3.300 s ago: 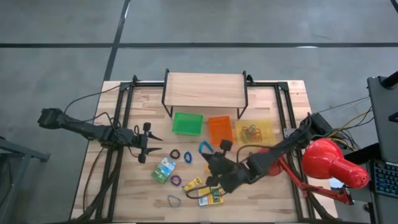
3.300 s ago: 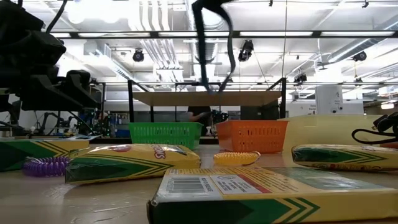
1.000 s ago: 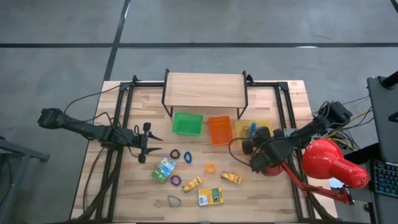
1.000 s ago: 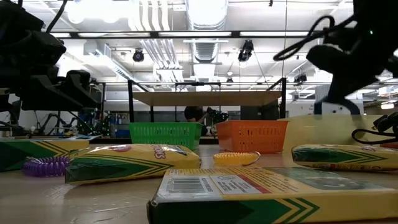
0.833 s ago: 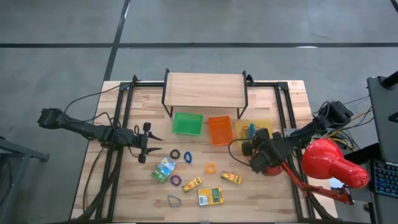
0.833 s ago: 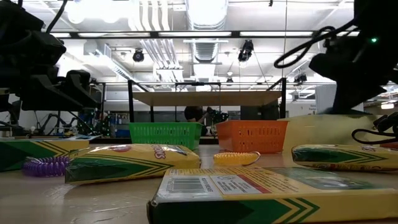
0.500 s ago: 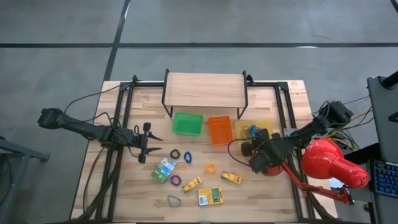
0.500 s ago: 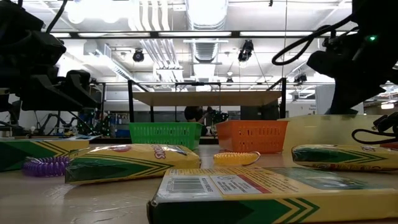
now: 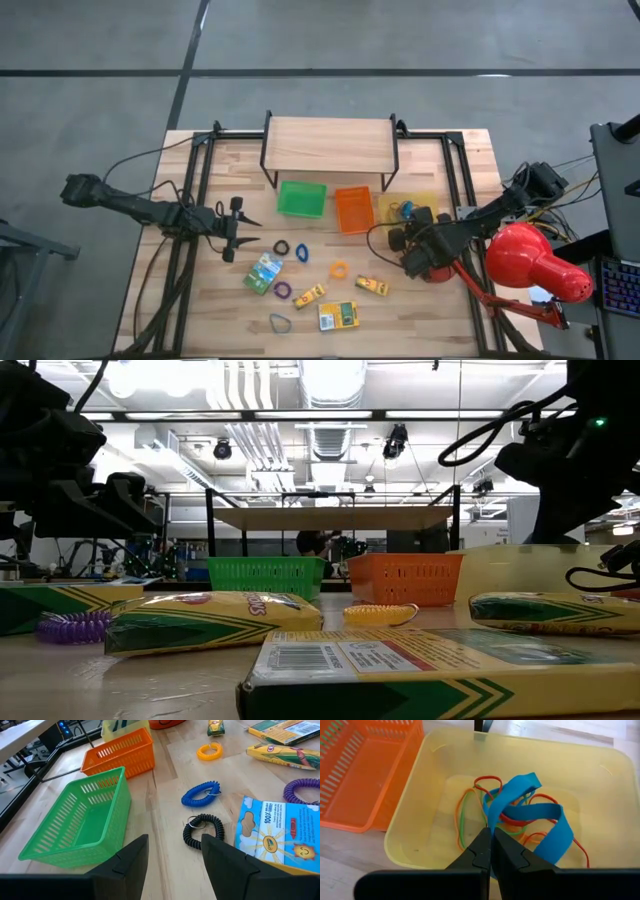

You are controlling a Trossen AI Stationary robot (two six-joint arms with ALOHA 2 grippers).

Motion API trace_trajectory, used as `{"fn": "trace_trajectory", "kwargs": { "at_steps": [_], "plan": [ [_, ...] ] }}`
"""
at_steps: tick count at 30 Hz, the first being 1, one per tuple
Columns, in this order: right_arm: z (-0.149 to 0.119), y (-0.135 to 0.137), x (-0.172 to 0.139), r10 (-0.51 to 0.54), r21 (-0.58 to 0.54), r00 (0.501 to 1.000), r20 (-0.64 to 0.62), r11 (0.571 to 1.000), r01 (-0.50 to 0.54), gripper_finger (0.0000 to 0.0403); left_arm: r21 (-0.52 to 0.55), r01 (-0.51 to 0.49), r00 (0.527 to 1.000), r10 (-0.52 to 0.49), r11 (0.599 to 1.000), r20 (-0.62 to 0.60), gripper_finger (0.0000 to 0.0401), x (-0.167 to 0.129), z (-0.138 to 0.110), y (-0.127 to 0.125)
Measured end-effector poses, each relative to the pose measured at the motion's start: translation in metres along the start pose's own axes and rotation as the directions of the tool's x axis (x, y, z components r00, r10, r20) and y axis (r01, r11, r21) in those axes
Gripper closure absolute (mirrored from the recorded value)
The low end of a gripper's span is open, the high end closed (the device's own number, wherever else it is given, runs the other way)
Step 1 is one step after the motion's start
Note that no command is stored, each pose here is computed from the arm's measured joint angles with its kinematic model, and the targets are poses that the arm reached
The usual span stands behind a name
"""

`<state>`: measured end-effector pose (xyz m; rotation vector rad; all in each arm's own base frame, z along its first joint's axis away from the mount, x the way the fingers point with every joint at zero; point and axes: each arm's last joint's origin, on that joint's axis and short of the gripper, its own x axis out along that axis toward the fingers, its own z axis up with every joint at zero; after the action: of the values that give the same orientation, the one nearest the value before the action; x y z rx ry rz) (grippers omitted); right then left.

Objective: Pick & Place Office Desk Supplies
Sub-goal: Put the left blue rubber band into the yellow bin, then put the blue rubber band into the yellow bin

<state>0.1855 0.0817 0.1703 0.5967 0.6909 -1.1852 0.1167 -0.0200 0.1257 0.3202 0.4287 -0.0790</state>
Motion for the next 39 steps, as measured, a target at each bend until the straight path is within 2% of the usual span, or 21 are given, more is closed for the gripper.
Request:
{"fn": "trace_trajectory", "kwargs": {
  "at_steps": [6,9,12,19,24,32,39],
  "plan": [
    [0.0,0.0,0.0,-0.001,0.006,1.0,0.0,1.0,0.001,0.0394,0.0,0.0,1.0,0.0,1.0,0.0,0.0217,0.0,0.0,0.0],
    [0.0,0.0,0.0,-0.003,0.053,1.0,0.001,0.999,0.003,0.0384,0.0,0.0,1.0,0.0,1.0,0.0,0.0217,0.0,0.0,0.0],
    [0.0,-0.001,0.0,-0.008,0.088,1.0,0.002,0.996,0.008,0.0359,0.0,0.0,1.0,0.0,1.0,0.0,0.0217,0.0,0.0,0.0],
    [0.0,-0.001,0.0,-0.008,0.073,1.0,0.002,0.997,0.008,0.0285,-0.001,0.0,1.0,0.0,1.0,0.0,0.0217,0.0,0.0,0.0],
    [0.0,-0.001,0.0,-0.005,0.053,1.0,0.001,0.999,0.005,0.0255,-0.001,0.0,1.0,0.0,1.0,0.0,0.0217,0.0,0.0,0.0],
    [0.001,0.001,-0.001,0.001,0.047,1.0,-0.001,0.999,-0.001,0.0256,-0.002,0.001,1.0,-0.001,1.0,0.0,0.0217,0.0,0.0,0.0],
    [0.01,0.016,-0.016,0.07,-0.045,0.997,0.026,0.997,-0.068,0.0263,-0.002,0.001,1.0,-0.001,1.0,0.0,0.0217,0.0,0.0,0.0]
  ]
}}
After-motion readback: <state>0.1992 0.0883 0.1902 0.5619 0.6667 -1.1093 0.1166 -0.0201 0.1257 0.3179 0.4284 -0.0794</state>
